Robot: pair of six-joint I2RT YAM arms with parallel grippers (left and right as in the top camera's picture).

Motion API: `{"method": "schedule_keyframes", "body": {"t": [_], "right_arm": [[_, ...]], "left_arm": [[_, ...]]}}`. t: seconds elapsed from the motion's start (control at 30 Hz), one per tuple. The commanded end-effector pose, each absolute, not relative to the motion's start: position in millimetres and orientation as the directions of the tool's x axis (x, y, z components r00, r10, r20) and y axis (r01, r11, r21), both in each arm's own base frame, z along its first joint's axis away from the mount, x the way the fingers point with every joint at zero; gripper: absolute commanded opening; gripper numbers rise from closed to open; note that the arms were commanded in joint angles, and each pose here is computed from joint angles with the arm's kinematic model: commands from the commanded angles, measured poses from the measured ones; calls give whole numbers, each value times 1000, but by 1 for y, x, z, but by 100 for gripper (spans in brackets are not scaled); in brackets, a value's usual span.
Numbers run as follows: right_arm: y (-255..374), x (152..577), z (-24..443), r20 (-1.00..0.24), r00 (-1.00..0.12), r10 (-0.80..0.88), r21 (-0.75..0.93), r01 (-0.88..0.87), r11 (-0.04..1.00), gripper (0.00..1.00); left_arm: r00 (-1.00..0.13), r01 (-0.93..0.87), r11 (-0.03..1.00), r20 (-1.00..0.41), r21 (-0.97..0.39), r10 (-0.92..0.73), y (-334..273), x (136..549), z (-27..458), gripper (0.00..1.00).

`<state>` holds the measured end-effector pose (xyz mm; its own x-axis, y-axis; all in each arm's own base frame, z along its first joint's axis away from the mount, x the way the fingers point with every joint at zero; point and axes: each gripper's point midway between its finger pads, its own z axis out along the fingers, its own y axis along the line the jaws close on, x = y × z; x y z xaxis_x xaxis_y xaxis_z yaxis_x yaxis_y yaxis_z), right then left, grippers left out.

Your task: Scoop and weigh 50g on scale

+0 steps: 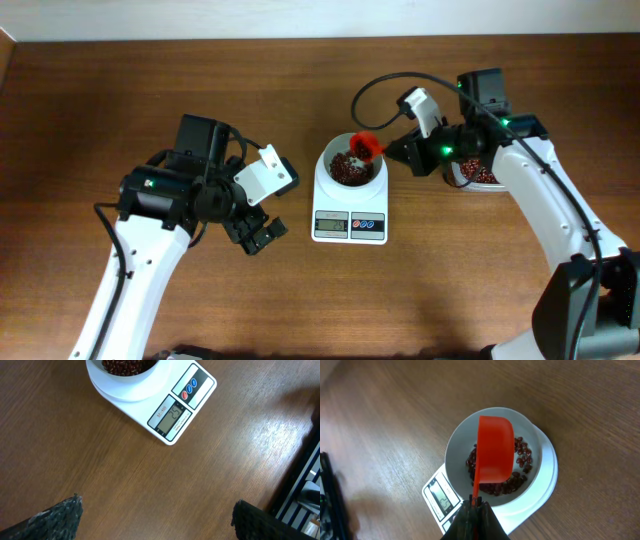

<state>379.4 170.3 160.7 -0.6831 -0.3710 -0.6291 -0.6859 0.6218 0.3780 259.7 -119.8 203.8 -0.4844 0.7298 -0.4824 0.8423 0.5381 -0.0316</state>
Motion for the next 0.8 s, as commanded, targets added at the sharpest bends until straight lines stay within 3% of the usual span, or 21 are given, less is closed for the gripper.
{"method": "schedule_keyframes", "body": {"t": [0.0,0.1,0.27,0.37,0.67,0.77], "right_arm": [[167,383,164,-637,-644,-424,269,-701,661,4],[158,391,164,-624,-636,-453,181,-682,708,4],[186,380,181,-672,-512,-535,119,-787,605,4],[171,391,173,-622,-521,-585,-6,-743,669,4],[186,387,186,-654,-478,-586,-11,-769,640,4],[205,374,190,-678,-454,-578,50,-812,581,4]], "left_arm": [[-470,847,531,-500,-26,727,-121,258,208,99],[-470,847,531,-500,-26,727,-121,258,208,99],[-470,847,531,-500,-26,727,-121,258,208,99],[-470,847,531,-500,-26,727,-121,258,208,99],[-470,847,531,-500,-26,727,-121,258,208,99],[-470,847,531,-500,-26,727,-121,258,208,99]]}}
